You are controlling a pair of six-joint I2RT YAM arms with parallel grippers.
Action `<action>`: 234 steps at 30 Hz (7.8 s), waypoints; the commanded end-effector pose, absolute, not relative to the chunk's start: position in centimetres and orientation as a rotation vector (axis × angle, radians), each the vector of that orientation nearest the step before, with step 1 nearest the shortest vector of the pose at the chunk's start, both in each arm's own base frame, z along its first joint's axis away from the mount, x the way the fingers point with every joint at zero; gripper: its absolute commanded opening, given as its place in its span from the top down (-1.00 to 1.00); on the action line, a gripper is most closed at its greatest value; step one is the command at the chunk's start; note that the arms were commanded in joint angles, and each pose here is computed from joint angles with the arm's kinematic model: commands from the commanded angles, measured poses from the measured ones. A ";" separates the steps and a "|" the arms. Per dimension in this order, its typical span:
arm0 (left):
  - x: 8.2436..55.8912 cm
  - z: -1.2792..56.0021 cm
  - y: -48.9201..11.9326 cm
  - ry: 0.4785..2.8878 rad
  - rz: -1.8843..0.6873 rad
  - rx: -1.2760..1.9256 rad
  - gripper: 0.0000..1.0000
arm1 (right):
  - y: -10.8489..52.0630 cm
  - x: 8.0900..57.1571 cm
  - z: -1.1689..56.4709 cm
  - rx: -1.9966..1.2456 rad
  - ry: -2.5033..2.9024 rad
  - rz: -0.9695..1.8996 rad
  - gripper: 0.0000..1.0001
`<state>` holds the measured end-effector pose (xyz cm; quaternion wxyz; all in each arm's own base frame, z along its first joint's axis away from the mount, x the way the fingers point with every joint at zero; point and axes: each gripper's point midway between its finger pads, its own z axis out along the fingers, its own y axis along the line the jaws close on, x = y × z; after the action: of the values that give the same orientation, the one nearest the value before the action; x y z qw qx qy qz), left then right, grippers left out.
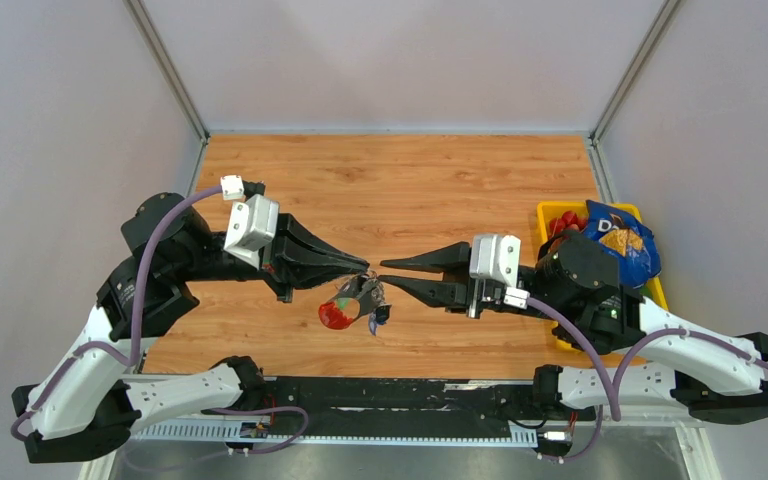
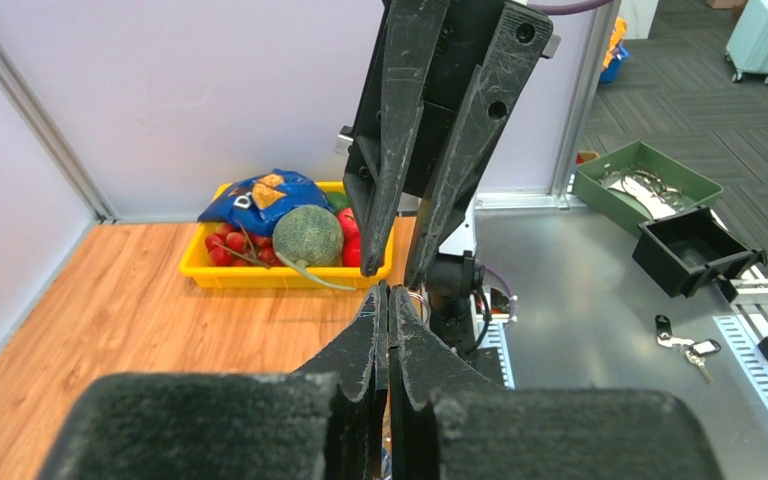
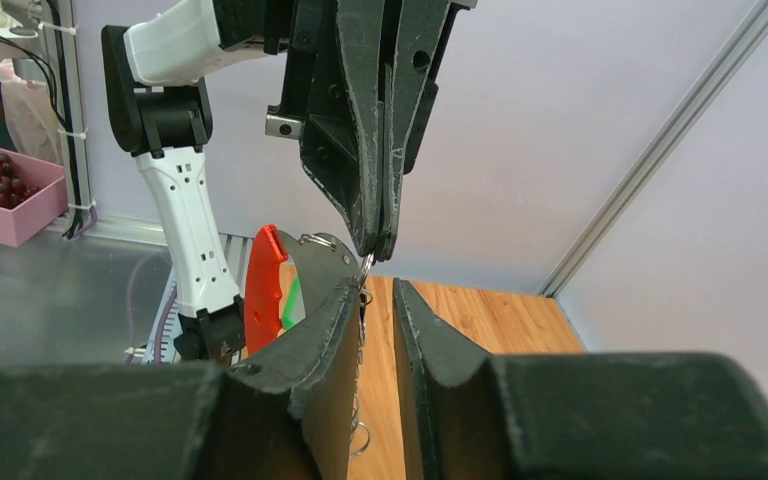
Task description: Put the keys on the keyring
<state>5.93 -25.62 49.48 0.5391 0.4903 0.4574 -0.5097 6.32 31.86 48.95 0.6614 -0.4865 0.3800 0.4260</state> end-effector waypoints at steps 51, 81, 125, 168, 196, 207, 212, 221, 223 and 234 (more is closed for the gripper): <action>4.5 51.6 -23.8 0.982 -1.215 1.123 0.97 | 32.6 6.5 50.0 -1.051 0.906 1.017 1.00; 5.7 38.3 -23.6 1.578 -1.157 1.254 0.09 | 34.9 5.2 41.6 -1.293 1.411 1.128 1.00; 4.7 37.9 -23.0 1.516 -1.167 1.307 0.36 | 36.2 4.9 40.2 -1.370 1.458 1.200 1.00; 4.6 37.0 -22.9 1.532 -1.162 1.314 0.62 | 37.1 5.0 41.2 -1.368 1.430 1.218 1.00; 6.4 44.0 -22.7 1.247 -1.139 1.039 0.99 | 32.3 6.4 47.0 -1.126 1.257 1.150 0.22; 6.5 49.3 -21.6 1.012 -1.190 0.824 0.99 | 32.1 6.3 48.6 -1.149 1.059 1.094 0.22; 5.9 51.4 -20.7 0.876 -1.239 0.728 0.99 | 32.9 6.1 48.9 -1.206 0.916 1.043 0.26; 5.2 51.6 -20.6 0.789 -1.278 0.715 0.99 | 33.8 5.0 50.6 -1.228 0.706 1.031 0.31; 5.1 51.6 -20.6 0.778 -1.284 0.714 0.99 | 33.9 4.8 51.2 -1.209 0.677 1.032 0.34; 4.5 51.7 -20.6 0.742 -1.321 0.711 0.99 | 35.0 5.2 52.3 -1.167 0.663 1.000 0.48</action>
<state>5.80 -21.72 49.55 0.6554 0.3250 0.3744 -0.5698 5.35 35.25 50.00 0.6409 -0.5359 0.3200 0.4468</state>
